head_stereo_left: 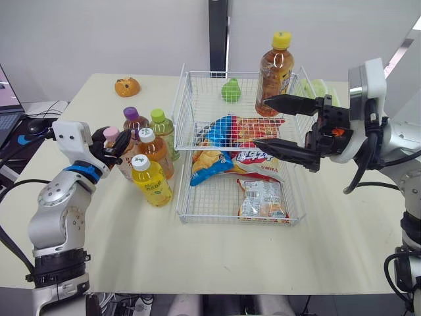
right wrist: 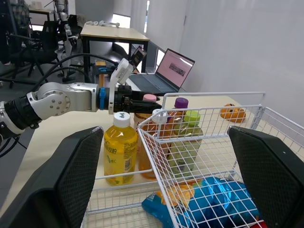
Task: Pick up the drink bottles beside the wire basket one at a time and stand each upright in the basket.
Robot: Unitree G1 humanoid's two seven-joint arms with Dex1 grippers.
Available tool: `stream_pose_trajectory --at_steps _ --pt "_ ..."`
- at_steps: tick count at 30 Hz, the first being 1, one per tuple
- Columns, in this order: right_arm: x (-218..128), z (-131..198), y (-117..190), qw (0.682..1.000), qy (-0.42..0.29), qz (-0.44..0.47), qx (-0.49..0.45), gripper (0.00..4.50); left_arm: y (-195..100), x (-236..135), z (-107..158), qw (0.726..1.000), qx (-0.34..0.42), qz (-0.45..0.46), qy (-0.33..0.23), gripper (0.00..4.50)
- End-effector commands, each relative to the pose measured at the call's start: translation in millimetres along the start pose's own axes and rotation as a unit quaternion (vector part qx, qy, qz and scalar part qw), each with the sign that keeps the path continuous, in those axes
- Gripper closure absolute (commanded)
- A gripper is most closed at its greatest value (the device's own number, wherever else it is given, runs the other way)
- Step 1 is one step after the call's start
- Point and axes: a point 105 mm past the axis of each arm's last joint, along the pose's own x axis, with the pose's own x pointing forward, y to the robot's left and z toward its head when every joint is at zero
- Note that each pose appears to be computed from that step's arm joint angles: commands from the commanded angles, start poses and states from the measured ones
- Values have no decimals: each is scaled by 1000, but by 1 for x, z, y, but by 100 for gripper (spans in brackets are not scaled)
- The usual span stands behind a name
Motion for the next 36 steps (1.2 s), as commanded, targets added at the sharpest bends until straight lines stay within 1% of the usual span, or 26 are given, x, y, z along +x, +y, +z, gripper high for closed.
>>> stream_pose_trajectory --at_steps 1,2,6,9,12,13,15,17,21,23,26,29,31,32,33,36 --pt "-3 11 1 1000 -11 -4 -24 0 5 -6 11 1000 15 9 -15 300" --pt "-3 11 1 1000 -12 -3 -24 0 5 -7 12 1000 12 10 -18 314" --pt "-2 10 1 1000 -13 -1 -22 0 6 -9 21 999 14 2 -34 313" --pt "-2 10 1 1000 -13 1 -22 0 2 -12 37 998 8 -33 -55 313" --pt "-2 10 1 1000 -14 0 -24 0 11 -18 71 995 16 -59 -75 313" --pt "-3 11 0 1000 -17 -2 -23 0 16 -21 88 994 20 -70 -84 313" --pt "-4 13 -1 1000 -23 -5 -20 0 19 -28 115 991 25 -100 -89 313" --pt "-3 14 -2 999 -27 -9 -22 0 17 -32 131 987 23 -133 -81 313" --pt "-1 16 -4 999 -35 -19 -29 0 12 -34 178 976 19 -204 -68 313" --pt "0 16 -3 999 -39 -21 -31 0 9 -35 195 970 26 -233 -63 313" --pt "1 17 -7 998 -42 -37 -41 0 2 -25 227 959 59 -267 -82 313" --pt "0 20 -9 996 -50 -56 -48 0 -14 -9 256 942 68 -307 -116 313" --pt "-2 20 -9 995 -48 -70 -54 0 -34 4 273 925 72 -346 -138 313" --pt "-5 19 -9 994 -45 -83 -59 0 -50 14 278 913 71 -372 -148 313" --pt "-8 19 -9 992 -43 -96 -65 0 -65 24 281 903 71 -394 -154 313" --pt "-13 20 -8 989 -39 -121 -71 0 -92 46 279 888 76 -424 -160 313"
